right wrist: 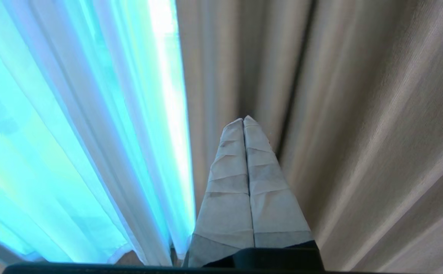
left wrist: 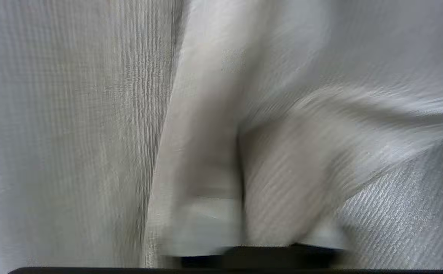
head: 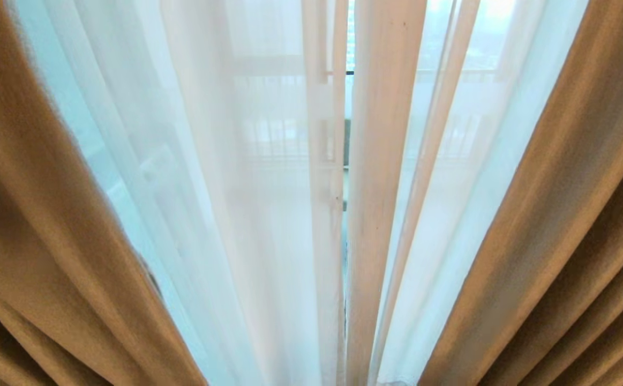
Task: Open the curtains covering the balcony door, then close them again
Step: Pull the outer curtains open on both sides
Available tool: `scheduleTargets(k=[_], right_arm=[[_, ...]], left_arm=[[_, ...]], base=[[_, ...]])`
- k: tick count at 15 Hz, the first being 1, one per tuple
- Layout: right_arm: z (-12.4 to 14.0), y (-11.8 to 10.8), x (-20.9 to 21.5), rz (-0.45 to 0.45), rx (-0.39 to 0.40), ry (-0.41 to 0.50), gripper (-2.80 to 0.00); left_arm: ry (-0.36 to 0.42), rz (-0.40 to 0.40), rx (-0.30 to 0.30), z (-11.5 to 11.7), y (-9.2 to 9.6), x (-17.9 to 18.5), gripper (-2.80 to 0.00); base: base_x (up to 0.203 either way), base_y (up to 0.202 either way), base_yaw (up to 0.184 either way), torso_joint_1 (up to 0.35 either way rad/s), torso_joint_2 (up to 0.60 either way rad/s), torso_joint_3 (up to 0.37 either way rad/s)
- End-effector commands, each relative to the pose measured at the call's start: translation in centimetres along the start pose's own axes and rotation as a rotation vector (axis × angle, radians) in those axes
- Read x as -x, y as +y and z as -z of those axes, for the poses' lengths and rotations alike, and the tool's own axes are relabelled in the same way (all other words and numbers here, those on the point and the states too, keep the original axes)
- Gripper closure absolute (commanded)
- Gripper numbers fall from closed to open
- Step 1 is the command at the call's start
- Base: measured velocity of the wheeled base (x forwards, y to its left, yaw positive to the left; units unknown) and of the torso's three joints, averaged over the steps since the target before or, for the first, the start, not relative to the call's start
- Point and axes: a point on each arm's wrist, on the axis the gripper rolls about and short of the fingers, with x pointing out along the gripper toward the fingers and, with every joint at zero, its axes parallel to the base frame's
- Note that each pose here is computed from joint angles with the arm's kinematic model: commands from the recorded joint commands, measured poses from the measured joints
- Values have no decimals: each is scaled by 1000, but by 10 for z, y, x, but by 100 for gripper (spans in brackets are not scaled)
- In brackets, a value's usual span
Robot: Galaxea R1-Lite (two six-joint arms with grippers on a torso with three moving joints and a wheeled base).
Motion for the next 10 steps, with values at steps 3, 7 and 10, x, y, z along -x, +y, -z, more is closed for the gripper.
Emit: scheduleTargets(k=[3,7,10], right_arm=[[0,0,0,0,0,2,0],[0,0,0,0,0,2,0],[0,0,0,0,0,2,0]], left_arm=[[30,-6,12,-5,-9,20,-280],[60,-14,24,-13,-21,45,-280],[91,-22,30,-17,-33,73,-280]], base=[[0,0,0,0,0,0],[0,0,0,0,0,0],[0,0,0,0,0,0]])
